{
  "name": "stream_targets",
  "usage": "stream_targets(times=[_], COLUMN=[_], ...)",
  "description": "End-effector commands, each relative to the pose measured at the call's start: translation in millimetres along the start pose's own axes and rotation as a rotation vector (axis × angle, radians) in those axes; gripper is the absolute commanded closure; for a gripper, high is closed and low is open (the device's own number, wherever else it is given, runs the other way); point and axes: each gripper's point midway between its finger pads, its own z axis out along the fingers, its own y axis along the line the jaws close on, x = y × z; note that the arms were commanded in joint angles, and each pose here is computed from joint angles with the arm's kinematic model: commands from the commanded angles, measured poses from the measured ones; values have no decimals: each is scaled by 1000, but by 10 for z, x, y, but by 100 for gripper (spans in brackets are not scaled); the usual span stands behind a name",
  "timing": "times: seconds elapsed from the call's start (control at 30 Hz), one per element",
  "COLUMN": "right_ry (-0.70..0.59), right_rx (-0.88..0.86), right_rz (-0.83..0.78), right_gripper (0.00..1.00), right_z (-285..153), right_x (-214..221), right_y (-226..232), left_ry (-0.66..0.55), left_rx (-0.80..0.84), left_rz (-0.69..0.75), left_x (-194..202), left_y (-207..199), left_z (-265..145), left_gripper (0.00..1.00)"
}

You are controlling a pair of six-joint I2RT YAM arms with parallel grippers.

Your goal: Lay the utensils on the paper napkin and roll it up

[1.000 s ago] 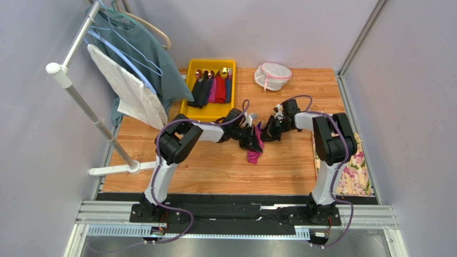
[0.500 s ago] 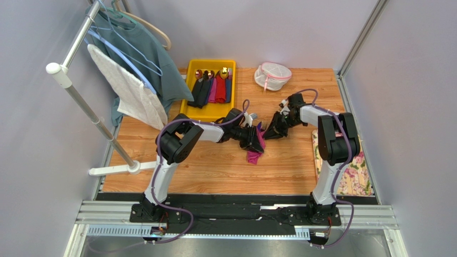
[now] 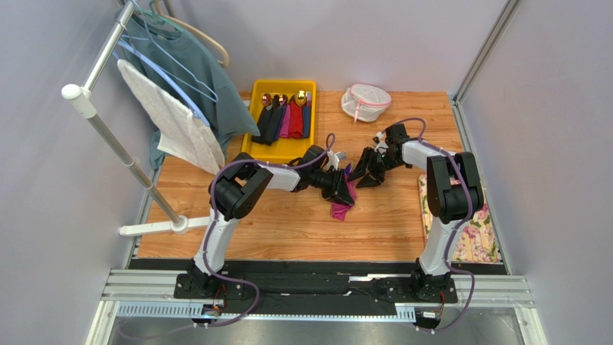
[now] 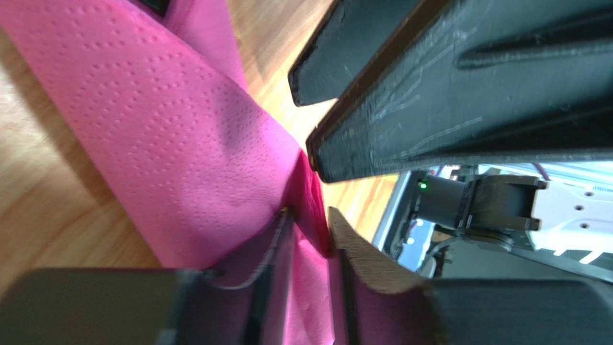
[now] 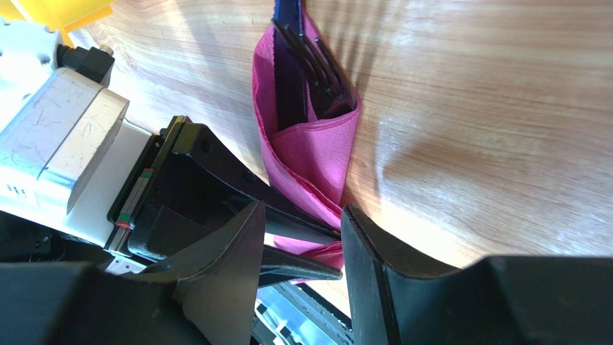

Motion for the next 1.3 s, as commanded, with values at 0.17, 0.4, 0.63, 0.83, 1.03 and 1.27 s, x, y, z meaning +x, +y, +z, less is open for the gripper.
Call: stream_targets(times=[0.17,0.4,0.63,0.83,1.03,1.27], right_ry=[-3,-2,4,12,11,0], right_rx=[7,11,10,25,61,141], right_rz=[-52,-50,-45,-40,-52,-102], right_gripper=[54,55,55,64,81,98], right_z=[201,239,258,292,313,348], right_x=[-93,-99,-84,-54,-48,-86], right_y=[4,-8,-20,-82,-179,-388], left_ry=[18,19,59,82,84,11], left_rx=[-62,-48,-3,5,-3,98], left_rz=[16,68,155,179,163,179], left_x=[143,137,196,211,200,70], left_y=[258,212,154,172,178,-211], left_z=[24,14,53,80,79,-117], left_gripper=[87,100,100,100,91,61])
